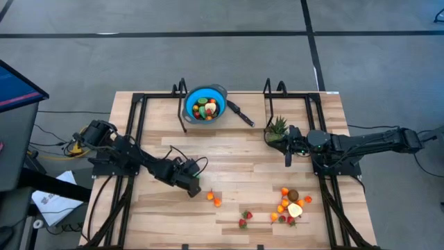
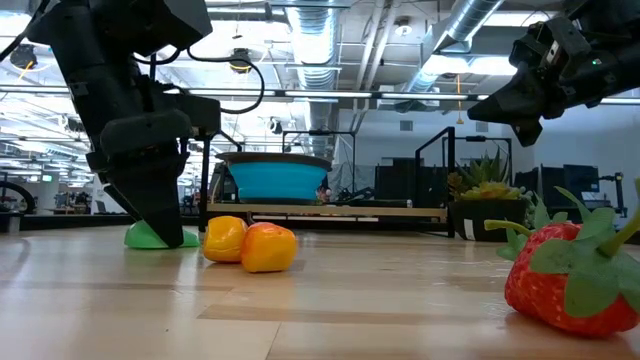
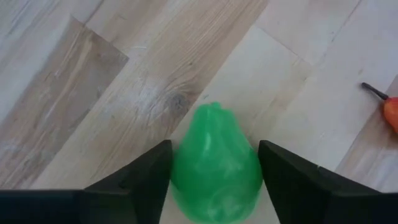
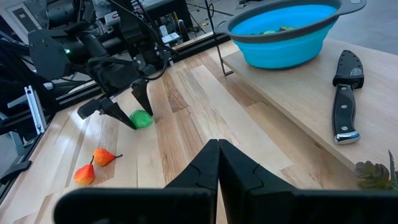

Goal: Pick & Place Fruit
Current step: Put the avocado into the basket

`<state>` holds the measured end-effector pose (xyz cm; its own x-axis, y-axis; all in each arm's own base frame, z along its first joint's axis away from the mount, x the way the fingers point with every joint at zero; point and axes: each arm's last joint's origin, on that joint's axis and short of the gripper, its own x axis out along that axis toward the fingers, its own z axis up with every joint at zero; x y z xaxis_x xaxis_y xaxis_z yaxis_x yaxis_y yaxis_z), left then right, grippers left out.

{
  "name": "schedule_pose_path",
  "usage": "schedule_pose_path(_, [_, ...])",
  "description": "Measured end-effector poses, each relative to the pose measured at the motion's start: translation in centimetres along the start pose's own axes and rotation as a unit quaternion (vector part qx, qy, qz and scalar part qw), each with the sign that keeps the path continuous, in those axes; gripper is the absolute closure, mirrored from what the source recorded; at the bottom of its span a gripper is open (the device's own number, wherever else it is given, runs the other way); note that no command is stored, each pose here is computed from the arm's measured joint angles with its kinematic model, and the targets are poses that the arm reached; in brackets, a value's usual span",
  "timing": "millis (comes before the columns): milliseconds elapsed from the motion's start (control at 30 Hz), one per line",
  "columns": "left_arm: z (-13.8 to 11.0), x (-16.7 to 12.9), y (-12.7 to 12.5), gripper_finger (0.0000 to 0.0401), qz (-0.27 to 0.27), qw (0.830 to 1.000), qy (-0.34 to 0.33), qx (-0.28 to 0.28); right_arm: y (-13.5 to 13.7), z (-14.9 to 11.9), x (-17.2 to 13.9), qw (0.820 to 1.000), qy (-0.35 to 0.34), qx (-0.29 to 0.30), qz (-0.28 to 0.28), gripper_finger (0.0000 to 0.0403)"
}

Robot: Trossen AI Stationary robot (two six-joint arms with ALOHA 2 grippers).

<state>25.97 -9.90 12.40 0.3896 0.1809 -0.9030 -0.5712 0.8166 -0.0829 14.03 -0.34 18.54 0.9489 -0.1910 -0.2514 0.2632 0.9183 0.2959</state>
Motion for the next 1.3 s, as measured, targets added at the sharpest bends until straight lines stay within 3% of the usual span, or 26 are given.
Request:
schedule_pose_path(167, [0.0, 0.0, -0.1, 0.0205, -0.009, 1.0, 0.002, -0.003, 0.0, 0.0, 0.0, 1.0, 0.0, 0.0, 0.0, 0.0401])
schedule_pose_path(633, [0.6, -0.5, -0.5, 0.0204, -0.032, 0.999, 0.013, -0.013, 0.0, 0.0, 0.0, 1.0, 0.0, 0.0, 0.0, 0.0401])
schedule_pose_path(1000, [2.6, -5.2, 0.1, 0.0205, -0.117, 0.992, -0.03, -0.044, 0.0, 0.0, 0.0, 1.0, 0.0, 0.0, 0.0, 0.0401])
schedule_pose_path(1300, [6.3, -10.0, 2.8, 0.0206, -0.182, 0.97, -0.146, -0.068, 0.0, 0.0, 0.0, 1.0, 0.0, 0.0, 0.0, 0.0401])
